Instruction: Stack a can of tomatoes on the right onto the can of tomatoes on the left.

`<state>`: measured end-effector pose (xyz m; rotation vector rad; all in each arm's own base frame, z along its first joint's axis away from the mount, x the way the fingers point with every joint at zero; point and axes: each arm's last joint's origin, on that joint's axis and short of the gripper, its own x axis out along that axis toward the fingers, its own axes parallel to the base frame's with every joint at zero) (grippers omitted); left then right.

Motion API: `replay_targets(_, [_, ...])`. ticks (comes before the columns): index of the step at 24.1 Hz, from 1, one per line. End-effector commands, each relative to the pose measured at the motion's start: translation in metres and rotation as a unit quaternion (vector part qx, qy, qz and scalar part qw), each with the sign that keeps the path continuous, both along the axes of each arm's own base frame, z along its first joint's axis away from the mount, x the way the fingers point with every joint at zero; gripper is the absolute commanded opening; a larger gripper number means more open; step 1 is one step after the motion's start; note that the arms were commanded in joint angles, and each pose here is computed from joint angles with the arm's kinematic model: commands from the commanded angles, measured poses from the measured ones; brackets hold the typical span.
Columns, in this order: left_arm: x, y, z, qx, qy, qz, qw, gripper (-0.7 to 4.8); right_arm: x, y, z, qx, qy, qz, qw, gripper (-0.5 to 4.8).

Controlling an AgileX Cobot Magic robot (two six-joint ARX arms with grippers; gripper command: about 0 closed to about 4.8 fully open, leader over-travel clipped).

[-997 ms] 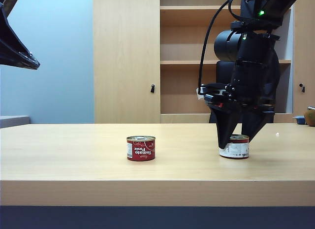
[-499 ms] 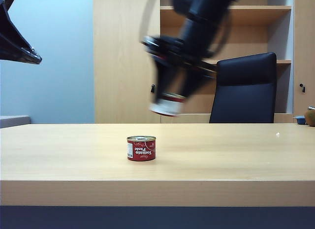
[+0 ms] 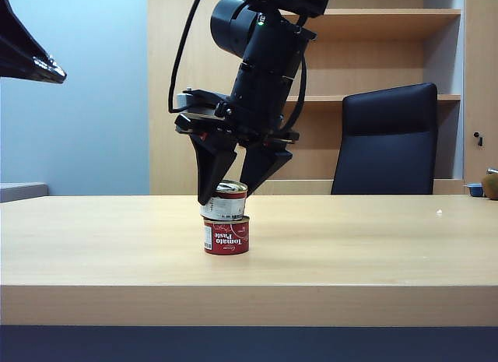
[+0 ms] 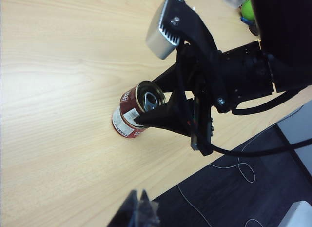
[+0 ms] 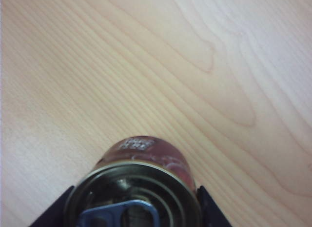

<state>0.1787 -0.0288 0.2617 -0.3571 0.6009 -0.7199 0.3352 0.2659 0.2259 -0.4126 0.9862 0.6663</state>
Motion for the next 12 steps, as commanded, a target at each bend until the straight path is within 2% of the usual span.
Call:
replay_targets(1, [0.0, 0.0, 0.002, -0.004, -0.005, -0.003, 1.0, -0.04, 0.0, 0.001, 0.004, 0.007, -0.006, 0.0, 1.0, 4.31])
replay_targets(2, [0.0, 0.0, 0.002, -0.003, -0.006, -0.003, 1.0, -0.04, -0.001, 0.001, 0.007, 0.006, -0.004, 0.001, 1.0, 4.53])
replay_targets(5, [0.002, 0.0, 0.006, -0.005, -0.03, -0.002, 1.0, -0.04, -0.011, -0.001, 0.032, -0.003, -0.011, 0.001, 1.0, 4.54])
replay_targets(8, [0.005, 0.0, 0.01, -0.022, -0.037, 0.009, 0.999, -0.03, -0.033, -0.006, 0.073, 0.004, -0.065, -0.007, 0.998, 4.5])
replay_targets(9, [0.005, 0.0, 0.011, -0.022, -0.045, 0.009, 0.999, -0.03, -0.041, -0.008, 0.084, 0.011, -0.074, -0.002, 0.997, 4.08])
replay_targets(11, [0.007, 0.001, 0.015, -0.015, -0.067, 0.025, 0.997, -0.03, -0.062, -0.012, 0.11, 0.03, -0.091, 0.015, 0.995, 1.44])
replay_targets(12, [0.009, 0.001, 0.017, -0.011, -0.082, 0.04, 0.996, -0.03, -0.072, -0.014, 0.121, 0.039, -0.104, 0.025, 0.994, 0.37])
